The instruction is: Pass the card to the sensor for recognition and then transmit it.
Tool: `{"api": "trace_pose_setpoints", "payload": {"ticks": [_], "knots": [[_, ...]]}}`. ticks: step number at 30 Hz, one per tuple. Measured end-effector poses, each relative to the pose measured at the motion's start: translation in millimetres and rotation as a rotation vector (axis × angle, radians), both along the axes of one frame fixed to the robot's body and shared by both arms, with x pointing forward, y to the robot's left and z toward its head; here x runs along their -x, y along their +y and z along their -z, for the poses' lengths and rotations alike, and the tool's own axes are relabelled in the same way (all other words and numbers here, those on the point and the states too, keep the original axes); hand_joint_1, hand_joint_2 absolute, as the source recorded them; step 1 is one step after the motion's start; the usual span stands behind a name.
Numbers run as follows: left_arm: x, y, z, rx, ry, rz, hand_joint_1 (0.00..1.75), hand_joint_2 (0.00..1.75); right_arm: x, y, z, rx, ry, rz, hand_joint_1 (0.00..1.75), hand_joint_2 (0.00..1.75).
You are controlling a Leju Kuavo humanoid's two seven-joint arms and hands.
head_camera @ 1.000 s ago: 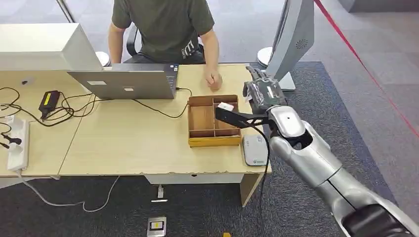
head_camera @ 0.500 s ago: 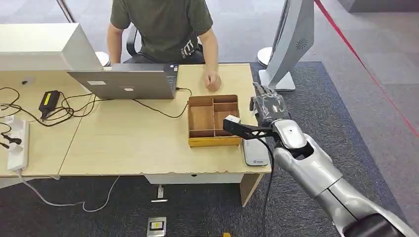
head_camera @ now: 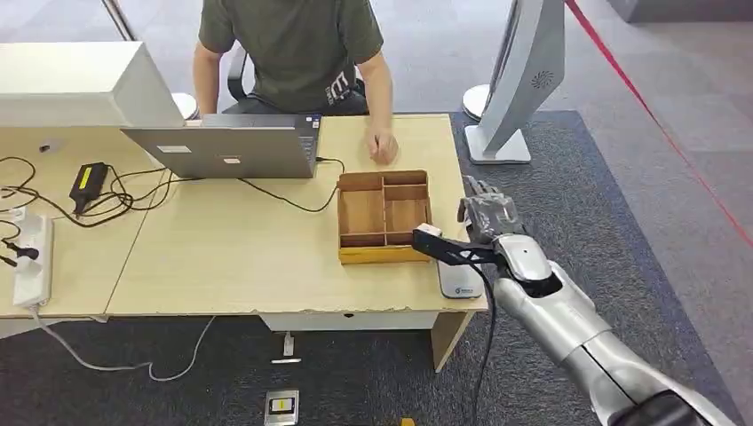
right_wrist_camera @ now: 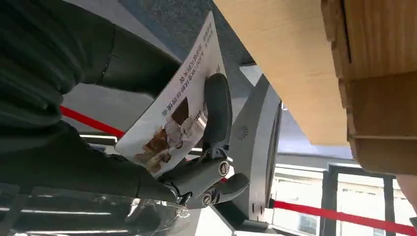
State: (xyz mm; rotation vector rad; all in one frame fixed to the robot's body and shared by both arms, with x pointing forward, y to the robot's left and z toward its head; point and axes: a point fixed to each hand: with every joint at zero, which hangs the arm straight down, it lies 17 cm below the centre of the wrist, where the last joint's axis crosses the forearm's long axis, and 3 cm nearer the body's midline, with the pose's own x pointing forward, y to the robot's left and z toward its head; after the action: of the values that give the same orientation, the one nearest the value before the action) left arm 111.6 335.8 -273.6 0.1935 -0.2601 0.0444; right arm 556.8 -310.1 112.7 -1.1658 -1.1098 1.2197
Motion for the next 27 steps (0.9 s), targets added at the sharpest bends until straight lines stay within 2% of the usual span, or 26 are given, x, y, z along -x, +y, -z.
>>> {"api": "trace_pose_setpoints", "payload": {"ticks": [10,27], "knots": [[0.3,0.4,0.0,-0.004,0.0,0.007,0.0,0.0,11.3,-20.6,29.5,-0.031,0.06,0.06,1.75,1.75],[-0.3,2.0,-0.2,-0.008,-0.005,0.004,0.0,0.0,29.1,-28.8,69.3,-0.005,0.147,0.079,1.75,1.75]]}}
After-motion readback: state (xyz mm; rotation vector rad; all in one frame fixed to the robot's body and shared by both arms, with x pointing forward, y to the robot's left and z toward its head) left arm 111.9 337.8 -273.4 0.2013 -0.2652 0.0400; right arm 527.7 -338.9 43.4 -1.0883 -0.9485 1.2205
